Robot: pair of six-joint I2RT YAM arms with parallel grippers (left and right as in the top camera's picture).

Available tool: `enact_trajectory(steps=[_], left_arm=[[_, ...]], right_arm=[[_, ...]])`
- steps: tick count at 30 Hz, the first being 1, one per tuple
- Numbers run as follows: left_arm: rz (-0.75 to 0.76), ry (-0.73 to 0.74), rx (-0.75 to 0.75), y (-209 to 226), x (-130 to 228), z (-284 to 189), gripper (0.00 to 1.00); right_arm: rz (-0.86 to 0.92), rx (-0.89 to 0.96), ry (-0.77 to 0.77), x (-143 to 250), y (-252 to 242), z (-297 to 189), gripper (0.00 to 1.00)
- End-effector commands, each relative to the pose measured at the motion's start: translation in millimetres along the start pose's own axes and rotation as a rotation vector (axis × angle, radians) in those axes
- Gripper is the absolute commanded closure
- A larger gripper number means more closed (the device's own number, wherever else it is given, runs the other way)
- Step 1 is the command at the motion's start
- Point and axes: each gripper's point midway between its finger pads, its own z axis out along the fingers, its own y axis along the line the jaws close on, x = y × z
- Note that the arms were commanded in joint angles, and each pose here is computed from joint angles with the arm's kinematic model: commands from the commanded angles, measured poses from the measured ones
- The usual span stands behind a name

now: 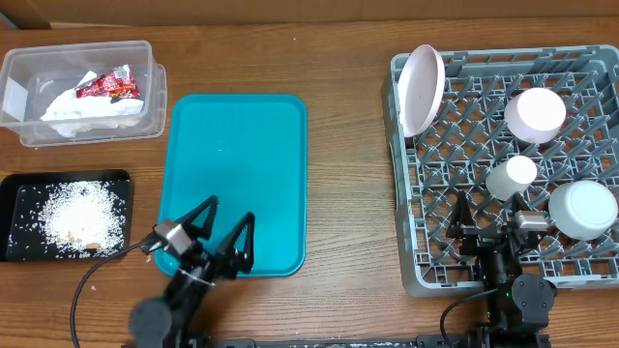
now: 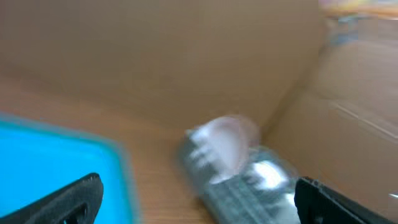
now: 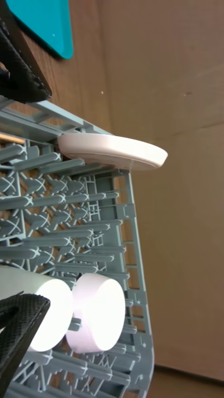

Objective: Sort waste into correct bins and load items into the dishwasher
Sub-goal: 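Move the left gripper over the brown food scrap on the teal tray, then lower the left gripper and close it on the brown food scrap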

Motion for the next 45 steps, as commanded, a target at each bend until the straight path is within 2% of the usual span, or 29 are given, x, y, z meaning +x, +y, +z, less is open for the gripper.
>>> enact_trajectory(steps=[1, 4, 7, 11, 15, 18, 20, 21, 22, 23, 25, 27, 36, 45], left_arm=[[-0.065, 0.046, 0.186, -46.2, -8.6, -4.6, 0.00], [-0.015, 0.021, 0.101, -49.0, -30.9, -5.4, 0.00], [0.042, 0.075, -0.084, -38.2, -45.3, -8.7, 0.00], [0.097, 0.297, -0.330, -19.3, -49.2, -13.6, 0.00], [0.180, 0.551, -0.444, -11.7, -51.0, -15.1, 0.00], [0.095, 0.649, -0.480, -12.6, -50.1, -11.6, 0.00], [0.007, 0.738, -0.505, -8.4, -36.3, -11.9, 0.00], [-0.027, 0.757, -0.572, 1.7, -32.1, -16.6, 0.00], [-0.096, 0.742, -0.711, 18.1, -31.4, -26.2, 0.00], [-0.190, 0.695, -0.929, 40.3, -32.4, -45.4, 0.00], [-0.290, 0.590, -1.243, 66.6, -37.1, -80.6, 0.00], [-0.341, 0.495, -1.421, 78.5, -42.1, -101.3, 0.00], [-0.391, 0.589, -1.512, 86.8, -21.6, -109.1, 0.00], [-0.468, 0.671, -1.631, 122.9, 28.0, -110.1, 0.00]], right_arm=[[-0.019, 0.004, -0.009, 0.6, -1.4, 0.0, 0.00], [-0.019, 0.004, -0.009, 0.6, -1.4, 0.0, 0.00], [-0.019, 0.004, -0.009, 0.6, -1.4, 0.0, 0.00], [-0.019, 0.004, -0.009, 0.6, -1.4, 0.0, 0.00], [-0.019, 0.004, -0.009, 0.4, -1.3, 0.0, 0.00], [-0.019, 0.004, -0.009, 0.6, -1.4, 0.0, 0.00], [-0.019, 0.004, -0.009, 0.4, -1.3, 0.0, 0.00], [-0.019, 0.004, -0.009, 0.4, -1.3, 0.0, 0.00], [-0.019, 0.004, -0.009, 0.6, -1.4, 0.0, 0.00], [-0.019, 0.004, -0.009, 0.6, -1.4, 0.0, 0.00], [-0.019, 0.004, -0.009, 0.6, -1.4, 0.0, 0.00], [-0.019, 0.004, -0.009, 0.6, -1.4, 0.0, 0.00], [-0.019, 0.004, -0.008, 0.6, -1.3, 0.0, 0.00], [-0.019, 0.004, -0.009, 0.6, -1.4, 0.0, 0.00]])
